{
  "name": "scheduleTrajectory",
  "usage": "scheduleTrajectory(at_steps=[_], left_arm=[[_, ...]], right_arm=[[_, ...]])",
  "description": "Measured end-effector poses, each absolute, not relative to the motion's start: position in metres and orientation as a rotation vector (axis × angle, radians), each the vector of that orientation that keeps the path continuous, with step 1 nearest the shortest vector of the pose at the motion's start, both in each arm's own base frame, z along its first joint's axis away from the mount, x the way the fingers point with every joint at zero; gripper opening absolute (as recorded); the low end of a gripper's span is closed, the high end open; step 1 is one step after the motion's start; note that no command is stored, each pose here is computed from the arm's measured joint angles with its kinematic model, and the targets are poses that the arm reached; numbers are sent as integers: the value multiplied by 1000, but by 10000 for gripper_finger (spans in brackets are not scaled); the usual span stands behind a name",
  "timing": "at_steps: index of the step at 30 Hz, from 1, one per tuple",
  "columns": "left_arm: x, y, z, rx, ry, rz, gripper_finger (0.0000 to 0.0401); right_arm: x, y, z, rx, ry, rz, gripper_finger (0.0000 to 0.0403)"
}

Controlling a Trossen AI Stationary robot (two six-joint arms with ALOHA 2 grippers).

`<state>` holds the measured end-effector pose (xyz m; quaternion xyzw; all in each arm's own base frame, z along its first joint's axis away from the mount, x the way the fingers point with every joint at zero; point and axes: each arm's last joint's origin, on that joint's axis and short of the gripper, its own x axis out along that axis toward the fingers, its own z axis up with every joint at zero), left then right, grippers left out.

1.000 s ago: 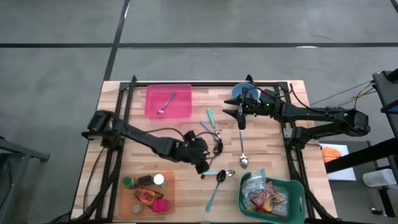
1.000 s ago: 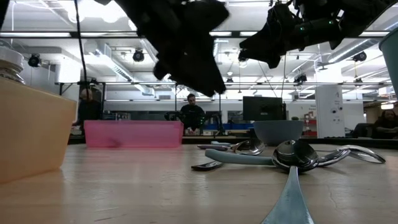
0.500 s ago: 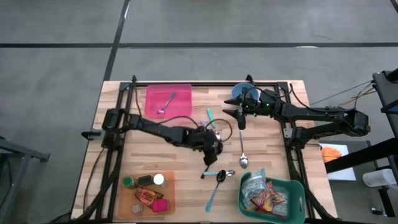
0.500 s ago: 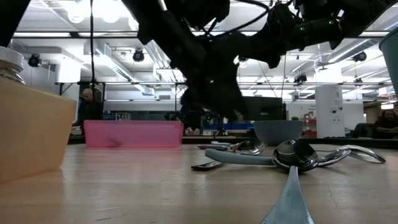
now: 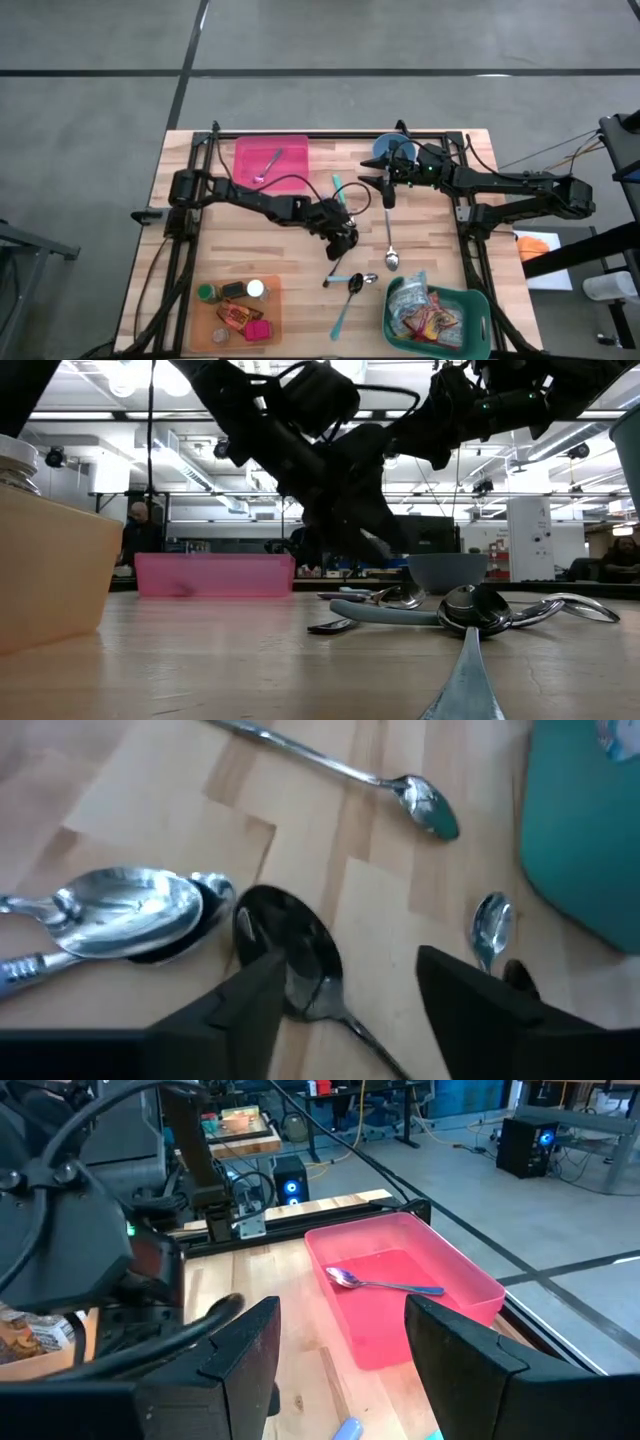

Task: Pick & Place Food Item
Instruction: Put the black spoon into the pink bin

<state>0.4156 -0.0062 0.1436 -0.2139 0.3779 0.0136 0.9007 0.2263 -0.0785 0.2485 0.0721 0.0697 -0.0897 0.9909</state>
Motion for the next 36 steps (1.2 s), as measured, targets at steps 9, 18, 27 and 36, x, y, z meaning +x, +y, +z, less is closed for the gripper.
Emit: scheduleTrajectory(at_steps=[9,18,27,36], left_arm=[[414,-3,140,-415,786,16,294],[412,3,129,-450,771,8,295],[423,17,102,-528,805,-26,295],[424,18,102,-527,800,-21,292]], right_arm=[[226,-79,249,144,140,-180,211],[226,-78,248,145,140,-180,211],[226,-79,248,145,140,-181,211],[226,-79,248,145,140,-180,211]])
